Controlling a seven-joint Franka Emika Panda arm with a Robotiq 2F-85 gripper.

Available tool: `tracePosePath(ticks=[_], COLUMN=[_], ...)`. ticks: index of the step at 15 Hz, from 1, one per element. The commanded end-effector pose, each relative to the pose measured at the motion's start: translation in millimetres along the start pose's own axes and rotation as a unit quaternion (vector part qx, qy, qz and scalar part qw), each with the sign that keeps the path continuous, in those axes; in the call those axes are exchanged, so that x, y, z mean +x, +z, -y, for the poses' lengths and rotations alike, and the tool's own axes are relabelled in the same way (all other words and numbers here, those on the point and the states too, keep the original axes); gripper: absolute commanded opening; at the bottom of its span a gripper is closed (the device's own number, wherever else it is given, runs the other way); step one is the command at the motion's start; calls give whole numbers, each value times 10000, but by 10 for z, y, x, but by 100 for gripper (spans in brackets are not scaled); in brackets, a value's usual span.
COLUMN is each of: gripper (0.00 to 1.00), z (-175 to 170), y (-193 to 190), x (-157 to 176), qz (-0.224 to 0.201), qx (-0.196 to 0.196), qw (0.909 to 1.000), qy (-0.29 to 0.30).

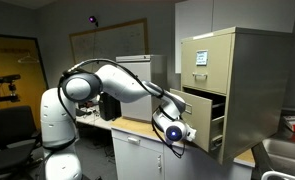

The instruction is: Open the bottom drawer of the file cabinet to the right

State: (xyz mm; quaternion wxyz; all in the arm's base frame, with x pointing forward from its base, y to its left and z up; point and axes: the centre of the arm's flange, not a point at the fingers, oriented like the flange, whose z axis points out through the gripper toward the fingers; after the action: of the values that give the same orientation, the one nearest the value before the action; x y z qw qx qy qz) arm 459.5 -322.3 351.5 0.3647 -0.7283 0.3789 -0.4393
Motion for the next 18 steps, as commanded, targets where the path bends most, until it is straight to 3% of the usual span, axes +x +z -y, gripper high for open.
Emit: tracePosePath(ticks=[1, 18], gripper=[0, 0], z=[-234, -276], y=[-115, -729], x=[-766, -1739], qz=[700, 720], qx=[-134, 97], qw=[9971, 9972], qy=[-256, -155])
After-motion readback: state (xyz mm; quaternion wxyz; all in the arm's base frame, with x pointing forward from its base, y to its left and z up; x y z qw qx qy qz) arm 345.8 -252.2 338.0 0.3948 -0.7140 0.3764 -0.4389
